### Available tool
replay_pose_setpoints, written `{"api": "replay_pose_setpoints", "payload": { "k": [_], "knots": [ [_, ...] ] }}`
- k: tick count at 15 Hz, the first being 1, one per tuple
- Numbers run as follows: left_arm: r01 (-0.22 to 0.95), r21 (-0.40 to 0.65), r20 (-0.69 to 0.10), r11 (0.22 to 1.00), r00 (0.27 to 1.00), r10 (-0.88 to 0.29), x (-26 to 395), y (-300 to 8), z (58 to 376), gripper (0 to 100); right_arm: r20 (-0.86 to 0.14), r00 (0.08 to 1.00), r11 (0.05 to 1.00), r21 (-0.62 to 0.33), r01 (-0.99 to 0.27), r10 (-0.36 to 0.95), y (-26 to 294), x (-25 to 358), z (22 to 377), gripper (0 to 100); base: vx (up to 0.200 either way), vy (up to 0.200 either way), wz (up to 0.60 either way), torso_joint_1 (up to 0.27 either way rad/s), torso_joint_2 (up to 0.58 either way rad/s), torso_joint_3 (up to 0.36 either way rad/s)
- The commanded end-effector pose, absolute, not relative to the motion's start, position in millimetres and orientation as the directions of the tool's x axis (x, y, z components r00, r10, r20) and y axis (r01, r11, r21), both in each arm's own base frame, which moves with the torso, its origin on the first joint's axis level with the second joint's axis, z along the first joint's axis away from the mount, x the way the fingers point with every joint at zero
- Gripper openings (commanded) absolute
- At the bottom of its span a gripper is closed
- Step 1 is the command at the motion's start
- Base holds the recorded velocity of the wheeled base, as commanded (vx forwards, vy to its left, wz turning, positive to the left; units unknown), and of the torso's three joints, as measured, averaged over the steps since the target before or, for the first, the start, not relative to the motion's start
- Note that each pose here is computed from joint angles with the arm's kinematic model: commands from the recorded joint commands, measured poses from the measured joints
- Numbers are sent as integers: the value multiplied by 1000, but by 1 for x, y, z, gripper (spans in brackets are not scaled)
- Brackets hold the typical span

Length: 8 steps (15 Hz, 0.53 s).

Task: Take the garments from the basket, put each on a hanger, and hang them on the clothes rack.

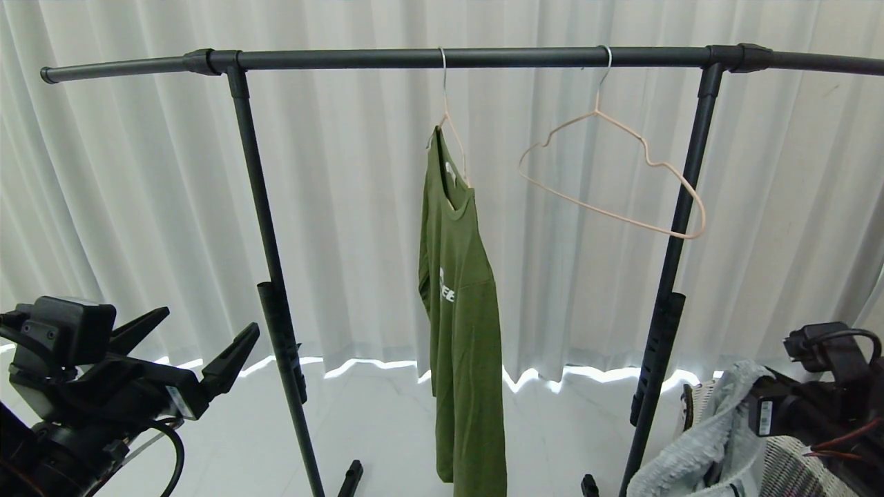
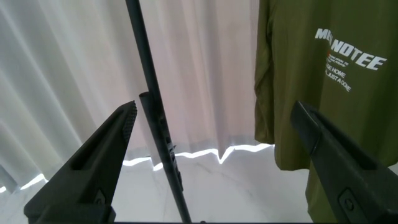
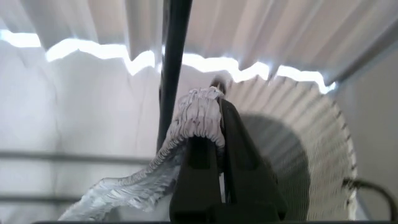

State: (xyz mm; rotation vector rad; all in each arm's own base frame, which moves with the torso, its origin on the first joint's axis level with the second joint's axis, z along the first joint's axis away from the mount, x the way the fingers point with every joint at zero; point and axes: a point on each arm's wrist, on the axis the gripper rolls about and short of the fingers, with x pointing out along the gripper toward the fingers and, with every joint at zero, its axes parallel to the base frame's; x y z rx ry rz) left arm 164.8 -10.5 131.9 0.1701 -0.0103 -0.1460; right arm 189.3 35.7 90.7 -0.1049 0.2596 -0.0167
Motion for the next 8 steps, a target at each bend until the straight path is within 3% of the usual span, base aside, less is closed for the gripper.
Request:
{"api": "replay_pose_setpoints", "payload": {
  "k": [1, 8],
  "knots": [
    [143, 169, -2, 975, 989, -145, 165, -10, 132, 100, -128, 991, 996, -84, 14, -25, 35, 183, 116, 0, 0, 0, 0, 0, 0, 0],
    [139, 175, 6, 975, 990, -142, 164, -10, 133, 100, 60, 998, 993, -115, 36, -30, 30, 168, 152, 0, 0, 0, 0, 0, 0, 0]
  ]
}}
